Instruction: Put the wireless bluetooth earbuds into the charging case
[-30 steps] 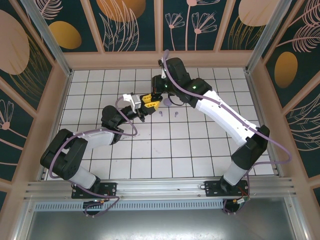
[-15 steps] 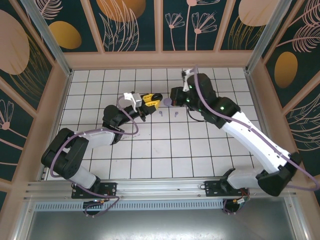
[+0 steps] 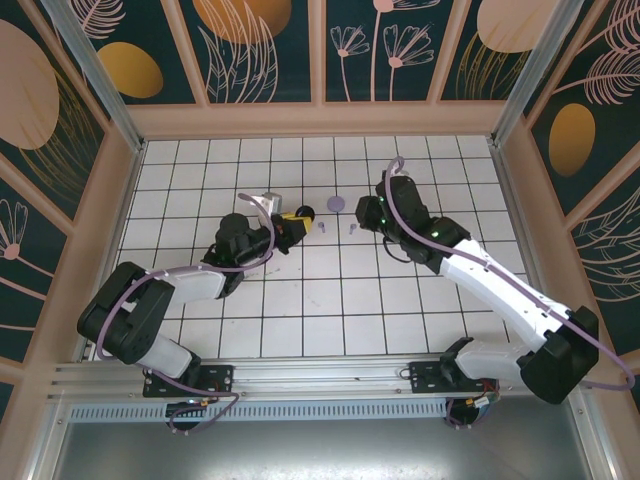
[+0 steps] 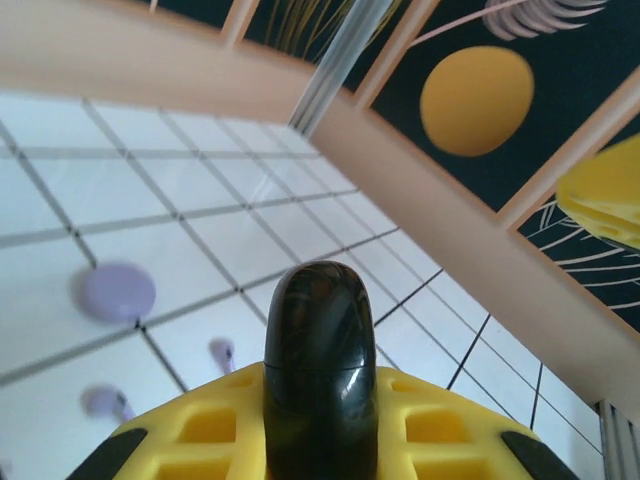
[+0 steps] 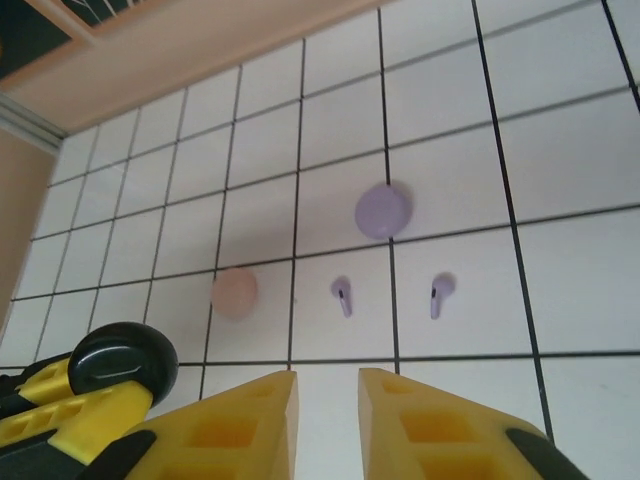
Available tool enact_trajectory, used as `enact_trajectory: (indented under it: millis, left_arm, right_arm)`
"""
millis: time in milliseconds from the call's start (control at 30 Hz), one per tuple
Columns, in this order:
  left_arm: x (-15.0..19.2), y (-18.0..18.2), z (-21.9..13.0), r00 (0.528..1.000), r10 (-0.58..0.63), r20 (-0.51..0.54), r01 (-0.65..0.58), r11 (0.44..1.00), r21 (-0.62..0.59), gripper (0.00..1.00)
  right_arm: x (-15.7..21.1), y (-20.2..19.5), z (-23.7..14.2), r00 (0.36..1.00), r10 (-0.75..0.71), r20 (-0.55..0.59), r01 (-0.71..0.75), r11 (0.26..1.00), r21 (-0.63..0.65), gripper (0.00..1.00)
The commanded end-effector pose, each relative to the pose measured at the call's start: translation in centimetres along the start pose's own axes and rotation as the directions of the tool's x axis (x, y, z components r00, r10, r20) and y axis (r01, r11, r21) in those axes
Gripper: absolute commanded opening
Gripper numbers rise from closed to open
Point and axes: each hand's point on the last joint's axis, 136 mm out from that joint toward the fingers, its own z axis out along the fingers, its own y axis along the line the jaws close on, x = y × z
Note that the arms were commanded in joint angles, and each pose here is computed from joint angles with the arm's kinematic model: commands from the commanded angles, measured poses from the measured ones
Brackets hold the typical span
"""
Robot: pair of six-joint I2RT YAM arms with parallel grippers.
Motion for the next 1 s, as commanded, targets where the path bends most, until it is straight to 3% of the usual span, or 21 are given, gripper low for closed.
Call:
enact_trajectory:
  millis: [0, 233, 467, 733, 833, 967]
  left_arm:
    - [4.4, 3.3, -0.9, 0.97, -0.208, -0.124, 0.189, 0.971, -0.149, 0.0]
    - [8.7, 8.2, -4.5, 0.896, -0.43, -0.112, 0.38, 0.872, -0.308, 0.0]
    - [10.6, 9.8, -4.5, 0.857, -0.488, -0.164, 0.412, 0.841, -0.35, 0.07]
    - [12.0, 12.4, -5.4, 0.824, -0.547, -0.148, 0.444, 0.786, -0.431, 0.39]
    - [11.2, 12.8, -6.1, 0.836, -0.536, -0.116, 0.431, 0.773, -0.465, 0.53]
    - [9.2, 13.2, -7.4, 0.869, -0.487, -0.084, 0.378, 0.765, -0.522, 0.61]
  right_arm:
    - [0.0, 0.2, 0.7, 0.999, 0.032, 0.018, -0.032, 0.999, -0.022, 0.28]
    - [0.0, 0.3, 0.2, 0.999, 0.037, 0.024, -0.036, 0.999, -0.041, 0.43]
    - [-0.2, 0.9, 0.2, 0.999, 0.034, 0.021, -0.033, 0.998, -0.052, 0.49]
    - [-0.5, 1.1, 0.5, 1.0, 0.027, 0.015, -0.026, 0.999, -0.041, 0.57]
    - [-0.8, 1.2, 0.5, 1.0, 0.019, 0.018, -0.018, 0.999, -0.034, 0.64]
    - [-1.1, 1.2, 1.0, 1.0, 0.005, 0.018, -0.005, 1.0, -0.014, 0.69]
